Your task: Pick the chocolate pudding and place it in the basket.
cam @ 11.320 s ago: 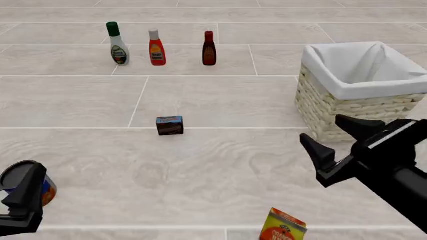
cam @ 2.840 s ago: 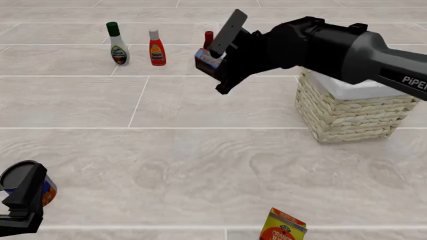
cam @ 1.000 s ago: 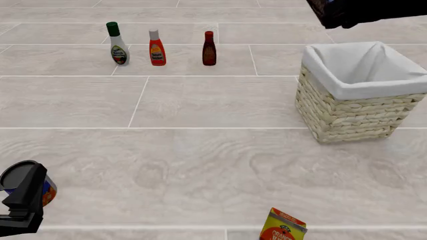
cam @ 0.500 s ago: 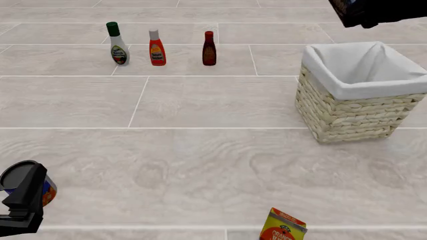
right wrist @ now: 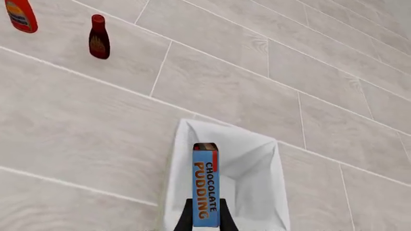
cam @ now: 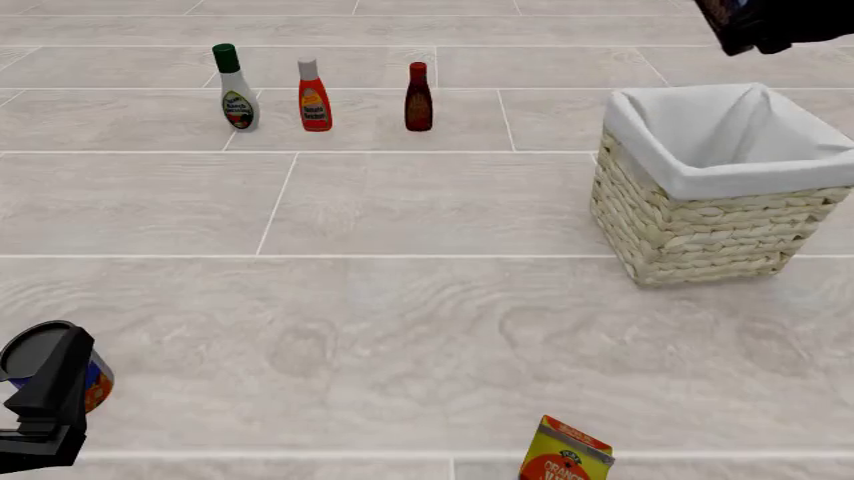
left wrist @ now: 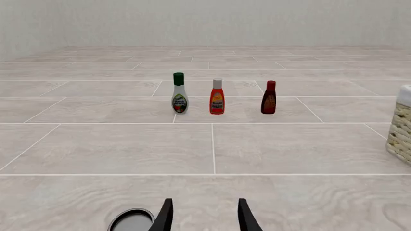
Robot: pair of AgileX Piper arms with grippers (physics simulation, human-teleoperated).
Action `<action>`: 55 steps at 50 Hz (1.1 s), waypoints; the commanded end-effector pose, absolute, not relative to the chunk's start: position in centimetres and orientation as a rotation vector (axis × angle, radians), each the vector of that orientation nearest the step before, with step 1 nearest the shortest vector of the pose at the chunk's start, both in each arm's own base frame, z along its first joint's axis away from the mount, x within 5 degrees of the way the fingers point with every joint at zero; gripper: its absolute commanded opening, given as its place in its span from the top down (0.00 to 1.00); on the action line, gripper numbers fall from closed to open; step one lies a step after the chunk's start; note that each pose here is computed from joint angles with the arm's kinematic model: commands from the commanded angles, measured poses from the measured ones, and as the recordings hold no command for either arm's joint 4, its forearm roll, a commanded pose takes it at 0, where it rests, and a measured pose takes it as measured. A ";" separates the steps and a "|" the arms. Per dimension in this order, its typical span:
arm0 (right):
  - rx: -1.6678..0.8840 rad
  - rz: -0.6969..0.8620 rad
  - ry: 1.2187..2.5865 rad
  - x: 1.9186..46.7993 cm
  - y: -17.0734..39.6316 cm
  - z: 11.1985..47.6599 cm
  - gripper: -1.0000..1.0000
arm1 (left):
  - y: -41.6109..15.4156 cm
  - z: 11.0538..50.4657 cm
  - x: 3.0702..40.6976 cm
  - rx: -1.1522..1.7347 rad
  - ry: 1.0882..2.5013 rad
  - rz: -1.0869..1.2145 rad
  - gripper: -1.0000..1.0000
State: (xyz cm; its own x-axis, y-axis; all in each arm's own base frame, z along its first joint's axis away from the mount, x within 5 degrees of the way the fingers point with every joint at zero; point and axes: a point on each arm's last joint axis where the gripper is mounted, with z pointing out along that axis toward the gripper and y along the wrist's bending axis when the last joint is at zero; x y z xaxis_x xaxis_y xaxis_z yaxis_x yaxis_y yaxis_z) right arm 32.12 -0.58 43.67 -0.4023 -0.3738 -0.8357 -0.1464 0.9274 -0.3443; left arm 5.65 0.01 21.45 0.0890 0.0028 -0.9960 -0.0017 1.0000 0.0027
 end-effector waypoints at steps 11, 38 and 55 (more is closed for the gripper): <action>-0.359 -0.295 2.025 33.1 -2.0 44.2 1.00 | 0.0 21.4 5.6 0.001 1.481 0.003 0.00; -0.468 -0.343 2.161 34.9 -3.2 44.9 1.00 | 0.0 21.4 5.6 0.001 1.482 0.003 0.00; -0.523 -0.351 2.231 36.2 -3.8 44.7 1.00 | 0.0 21.4 5.6 0.001 1.482 0.003 0.00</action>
